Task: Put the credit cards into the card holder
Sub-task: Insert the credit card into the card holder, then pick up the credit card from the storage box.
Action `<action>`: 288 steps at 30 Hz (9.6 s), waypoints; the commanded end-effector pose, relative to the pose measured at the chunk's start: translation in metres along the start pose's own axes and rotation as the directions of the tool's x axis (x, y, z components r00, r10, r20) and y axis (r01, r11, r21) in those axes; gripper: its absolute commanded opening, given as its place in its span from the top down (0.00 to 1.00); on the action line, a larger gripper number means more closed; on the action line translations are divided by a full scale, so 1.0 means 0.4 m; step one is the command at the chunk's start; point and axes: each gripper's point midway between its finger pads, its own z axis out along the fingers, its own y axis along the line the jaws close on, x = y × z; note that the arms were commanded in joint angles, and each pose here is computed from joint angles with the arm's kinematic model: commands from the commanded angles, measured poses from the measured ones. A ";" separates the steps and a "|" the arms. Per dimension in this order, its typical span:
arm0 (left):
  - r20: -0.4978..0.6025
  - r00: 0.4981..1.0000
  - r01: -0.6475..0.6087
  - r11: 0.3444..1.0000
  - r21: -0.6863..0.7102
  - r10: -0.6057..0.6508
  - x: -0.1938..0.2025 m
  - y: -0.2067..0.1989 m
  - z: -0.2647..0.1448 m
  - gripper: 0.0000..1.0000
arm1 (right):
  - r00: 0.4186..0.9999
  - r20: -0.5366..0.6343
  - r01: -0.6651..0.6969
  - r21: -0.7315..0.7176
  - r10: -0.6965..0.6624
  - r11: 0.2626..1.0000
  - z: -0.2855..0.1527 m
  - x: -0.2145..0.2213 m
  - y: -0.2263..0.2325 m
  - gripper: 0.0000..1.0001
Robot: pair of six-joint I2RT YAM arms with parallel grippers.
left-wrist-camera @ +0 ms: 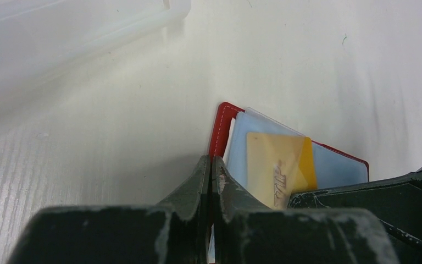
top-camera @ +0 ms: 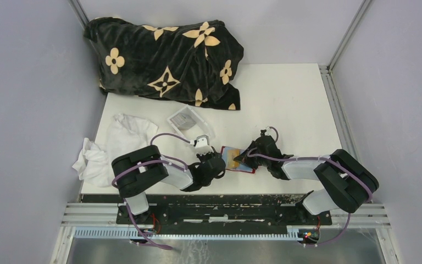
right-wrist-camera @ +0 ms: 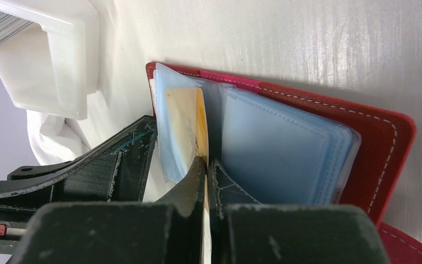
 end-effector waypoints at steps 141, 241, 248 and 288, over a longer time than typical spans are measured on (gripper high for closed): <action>-0.290 0.931 -0.263 0.957 -0.123 0.219 0.185 0.149 -0.024 0.97 | 0.952 -0.126 0.296 0.147 -0.279 0.944 -0.092 0.021 -0.164 0.99; -0.158 0.979 -0.160 0.967 -0.200 0.129 -0.001 0.244 -0.040 0.81 | 0.852 0.013 0.514 0.175 -0.524 0.840 -0.072 -0.137 0.084 0.83; -0.046 0.991 -0.135 0.979 -0.153 0.130 -0.127 0.152 -0.060 0.67 | 0.783 0.079 0.596 0.187 -0.617 0.781 -0.097 -0.200 0.192 0.69; 0.319 0.945 0.175 0.938 -0.300 -0.074 -0.432 0.344 -0.183 0.39 | 0.442 -0.032 0.897 0.018 -0.896 0.442 0.290 -0.117 0.680 0.52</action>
